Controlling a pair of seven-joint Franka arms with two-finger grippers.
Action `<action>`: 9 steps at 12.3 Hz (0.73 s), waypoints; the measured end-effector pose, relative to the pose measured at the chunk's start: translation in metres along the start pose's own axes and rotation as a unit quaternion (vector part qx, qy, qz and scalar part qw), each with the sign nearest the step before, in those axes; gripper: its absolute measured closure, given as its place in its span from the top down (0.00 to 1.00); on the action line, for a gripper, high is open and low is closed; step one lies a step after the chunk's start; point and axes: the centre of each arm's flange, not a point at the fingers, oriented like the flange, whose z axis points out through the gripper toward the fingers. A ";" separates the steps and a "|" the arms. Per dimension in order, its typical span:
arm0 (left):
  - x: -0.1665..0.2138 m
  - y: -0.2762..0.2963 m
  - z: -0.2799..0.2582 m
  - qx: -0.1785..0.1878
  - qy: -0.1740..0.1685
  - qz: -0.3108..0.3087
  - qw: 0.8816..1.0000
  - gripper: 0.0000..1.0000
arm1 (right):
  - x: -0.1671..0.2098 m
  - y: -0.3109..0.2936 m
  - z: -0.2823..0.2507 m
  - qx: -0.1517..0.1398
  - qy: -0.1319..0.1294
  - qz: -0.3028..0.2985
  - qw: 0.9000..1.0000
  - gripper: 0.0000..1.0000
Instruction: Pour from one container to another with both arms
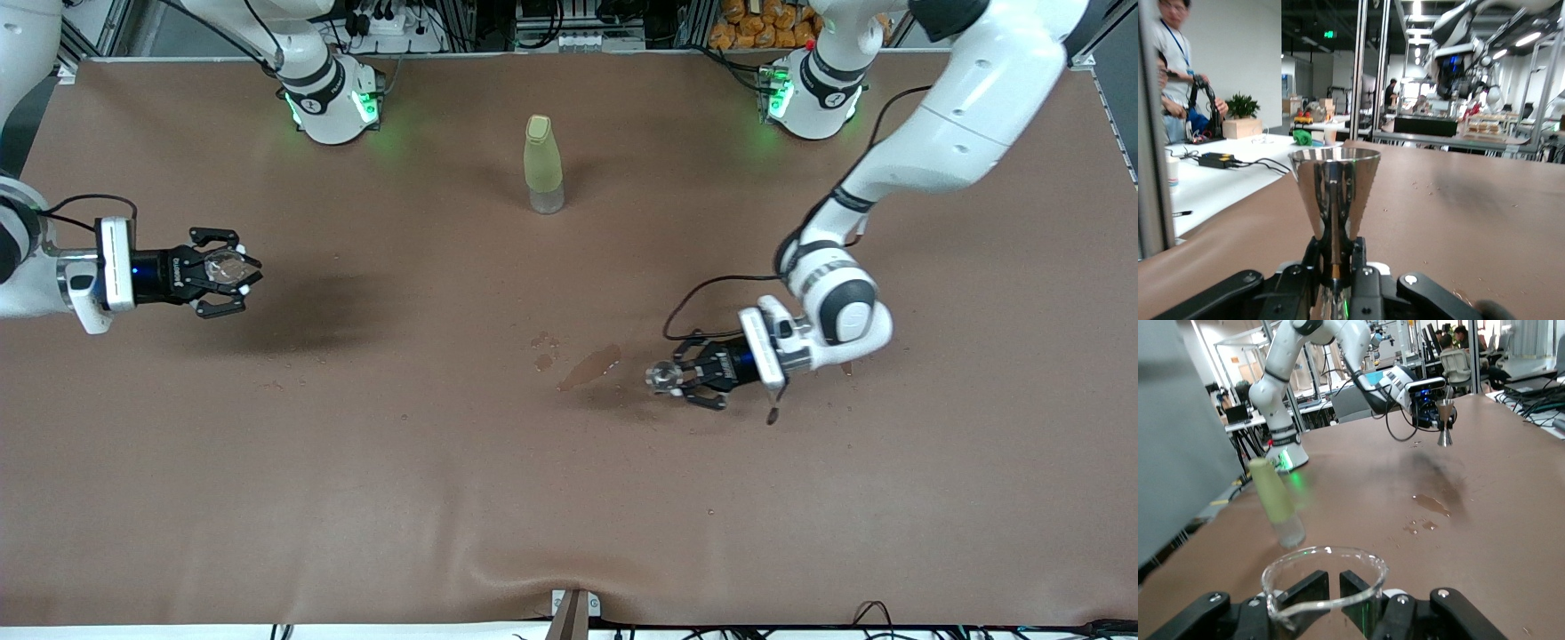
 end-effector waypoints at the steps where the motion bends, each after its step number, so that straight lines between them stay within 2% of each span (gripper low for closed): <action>1: -0.005 -0.008 -0.033 -0.015 0.005 0.005 1.000 0.21 | -0.018 -0.002 -0.003 -0.003 0.003 -0.014 1.000 0.17; 4: -0.033 -0.021 -0.151 -0.063 -0.010 0.022 0.998 0.21 | -0.075 -0.005 -0.002 -0.003 0.013 -0.041 0.999 0.17; 6: -0.054 -0.022 -0.227 -0.077 -0.033 0.014 0.996 0.21 | -0.105 -0.006 0.001 -0.001 0.019 -0.058 0.998 0.17; 8: -0.065 -0.020 -0.273 -0.079 -0.055 -0.007 0.995 0.21 | -0.128 -0.003 0.005 0.002 0.026 -0.072 0.997 0.17; 9: -0.070 -0.017 -0.281 -0.080 -0.053 -0.017 0.995 0.21 | -0.138 -0.001 0.008 0.005 0.029 -0.078 0.997 0.17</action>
